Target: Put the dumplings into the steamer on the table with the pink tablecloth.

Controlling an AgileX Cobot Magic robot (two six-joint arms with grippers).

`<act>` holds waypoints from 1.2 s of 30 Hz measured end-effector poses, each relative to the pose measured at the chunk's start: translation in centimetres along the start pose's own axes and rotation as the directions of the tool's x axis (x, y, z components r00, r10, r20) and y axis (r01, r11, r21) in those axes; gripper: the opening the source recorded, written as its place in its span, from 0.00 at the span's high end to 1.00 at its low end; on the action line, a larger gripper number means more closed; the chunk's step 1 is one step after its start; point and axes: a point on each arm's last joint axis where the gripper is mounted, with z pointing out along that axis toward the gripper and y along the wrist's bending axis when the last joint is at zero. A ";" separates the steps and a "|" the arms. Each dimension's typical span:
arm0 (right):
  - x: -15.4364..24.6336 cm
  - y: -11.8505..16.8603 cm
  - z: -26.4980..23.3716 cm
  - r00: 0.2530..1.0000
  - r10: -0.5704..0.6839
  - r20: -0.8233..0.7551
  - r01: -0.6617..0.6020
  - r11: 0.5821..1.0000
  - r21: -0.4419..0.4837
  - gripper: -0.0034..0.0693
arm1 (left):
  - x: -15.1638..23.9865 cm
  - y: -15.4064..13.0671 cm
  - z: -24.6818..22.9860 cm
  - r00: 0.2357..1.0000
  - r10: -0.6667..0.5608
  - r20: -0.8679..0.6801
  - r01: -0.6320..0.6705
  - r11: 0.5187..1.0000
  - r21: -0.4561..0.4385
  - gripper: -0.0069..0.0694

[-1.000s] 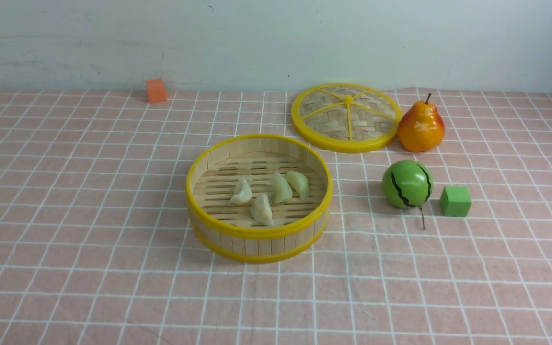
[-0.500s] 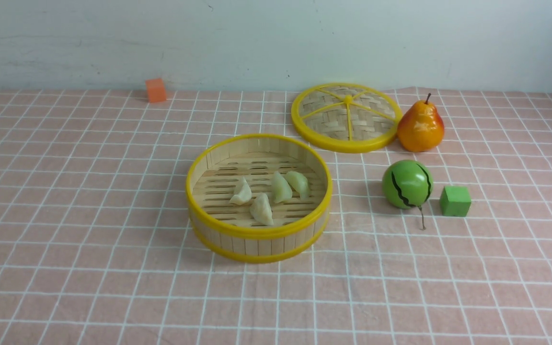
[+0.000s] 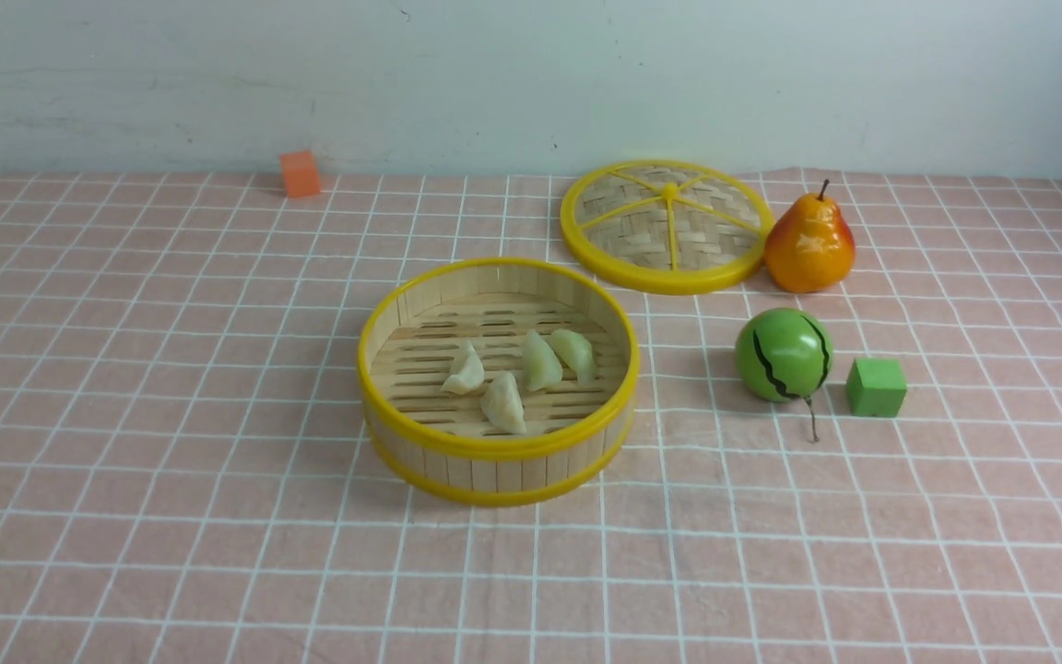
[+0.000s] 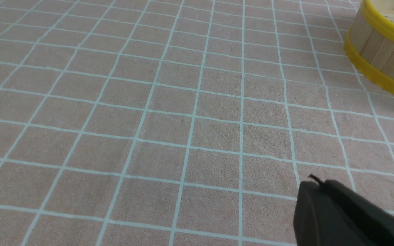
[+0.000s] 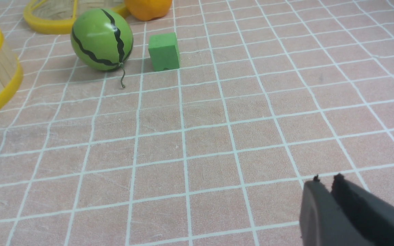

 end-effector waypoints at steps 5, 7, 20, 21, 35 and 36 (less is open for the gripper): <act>0.0 0.0 0.0 1.000 -0.001 0.000 0.001 1.000 0.000 0.86 | 0.0 0.0 0.0 1.000 0.000 0.000 0.000 1.000 0.000 0.93; 0.0 0.0 0.0 1.000 -0.001 0.000 0.001 1.000 0.000 0.85 | 0.0 0.0 0.0 1.000 -0.001 0.000 0.001 1.000 0.001 0.93; 0.0 0.0 0.0 1.000 -0.002 0.000 0.002 1.000 0.001 0.83 | 0.0 0.0 0.0 1.000 -0.002 0.000 0.002 1.000 0.000 0.93; 0.0 0.0 0.0 1.000 -0.002 0.000 0.002 1.000 0.001 0.83 | 0.0 0.0 0.0 1.000 -0.002 0.000 0.002 1.000 0.000 0.93; 0.0 0.0 0.0 1.000 -0.002 0.000 0.002 1.000 0.001 0.81 | 0.0 0.0 0.0 1.000 -0.002 0.000 0.002 1.000 0.000 0.91; 0.0 0.0 0.0 1.000 -0.002 0.000 0.002 1.000 0.001 0.81 | 0.0 0.0 0.0 1.000 -0.002 0.000 0.002 1.000 0.000 0.91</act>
